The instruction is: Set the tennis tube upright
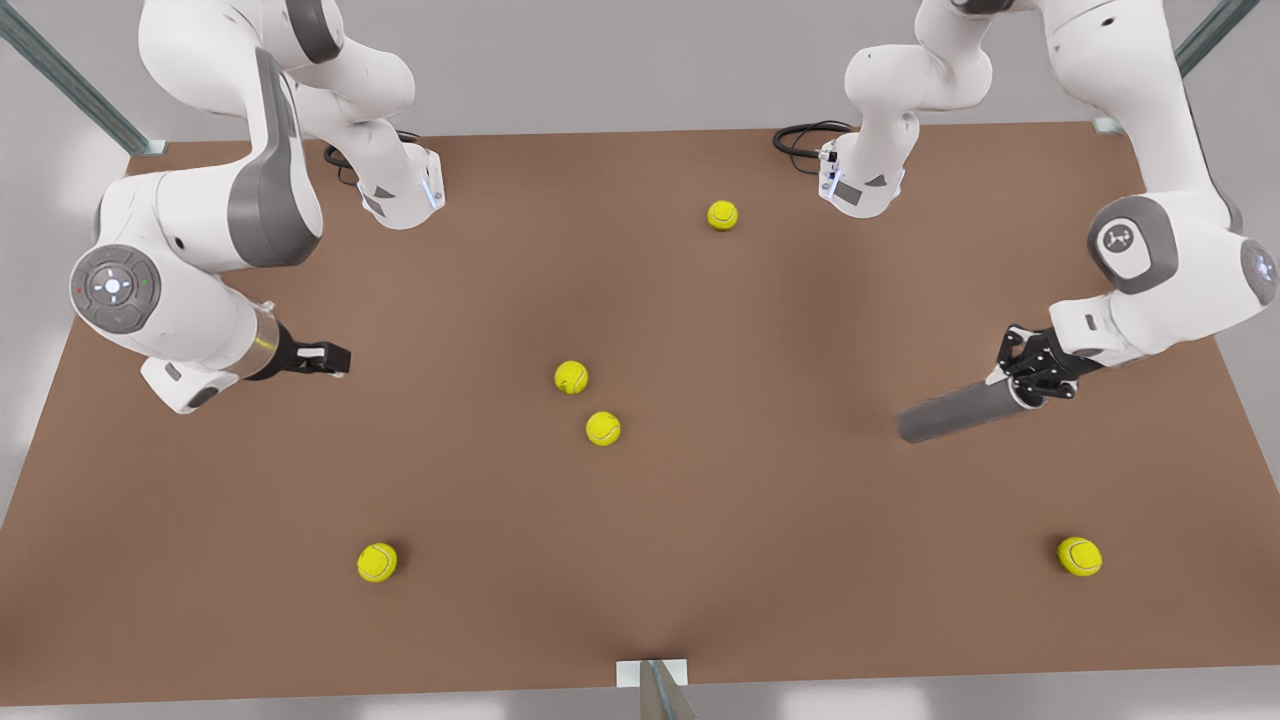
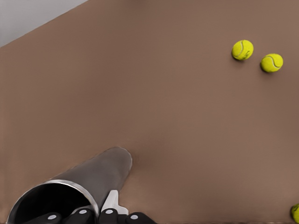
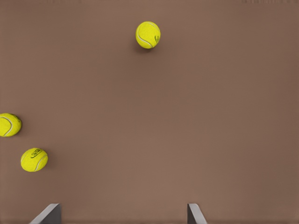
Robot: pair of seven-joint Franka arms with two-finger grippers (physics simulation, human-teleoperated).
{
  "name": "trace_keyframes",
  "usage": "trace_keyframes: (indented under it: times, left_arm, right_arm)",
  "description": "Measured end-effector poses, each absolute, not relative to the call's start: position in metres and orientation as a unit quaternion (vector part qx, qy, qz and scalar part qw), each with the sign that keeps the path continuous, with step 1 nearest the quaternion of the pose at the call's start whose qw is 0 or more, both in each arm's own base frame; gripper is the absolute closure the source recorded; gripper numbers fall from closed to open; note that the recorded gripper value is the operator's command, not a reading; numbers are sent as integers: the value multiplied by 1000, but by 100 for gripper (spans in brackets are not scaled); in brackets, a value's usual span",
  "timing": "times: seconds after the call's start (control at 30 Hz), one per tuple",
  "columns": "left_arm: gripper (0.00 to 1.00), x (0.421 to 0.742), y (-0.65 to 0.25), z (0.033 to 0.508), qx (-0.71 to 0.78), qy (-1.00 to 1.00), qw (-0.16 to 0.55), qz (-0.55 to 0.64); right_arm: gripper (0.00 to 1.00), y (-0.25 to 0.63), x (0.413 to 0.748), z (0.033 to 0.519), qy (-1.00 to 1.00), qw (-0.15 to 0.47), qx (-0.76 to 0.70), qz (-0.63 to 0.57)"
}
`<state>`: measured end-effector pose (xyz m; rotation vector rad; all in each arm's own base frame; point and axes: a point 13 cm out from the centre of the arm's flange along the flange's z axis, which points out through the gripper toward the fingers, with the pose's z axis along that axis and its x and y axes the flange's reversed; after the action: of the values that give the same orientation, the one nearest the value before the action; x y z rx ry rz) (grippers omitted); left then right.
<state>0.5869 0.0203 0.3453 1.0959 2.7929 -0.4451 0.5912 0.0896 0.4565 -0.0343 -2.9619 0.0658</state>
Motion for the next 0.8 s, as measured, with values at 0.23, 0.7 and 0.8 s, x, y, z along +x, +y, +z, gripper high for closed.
trace_keyframes:
  times: [0.23, 0.7, 0.8]
  left_arm:
    - [79, 599, 43, 310, 337, 938, 10, -79]
    - [0, 621, 44, 266, 276, 960, 8, -54]
    - [0, 621, 43, 266, 268, 962, 9, -57]
  right_arm:
    - [0, 94, 591, 456, -996, 90, -9, 22]
    - [0, 96, 591, 451, -995, 93, -7, 25]
    - [0, 97, 591, 451, -995, 93, -7, 25]
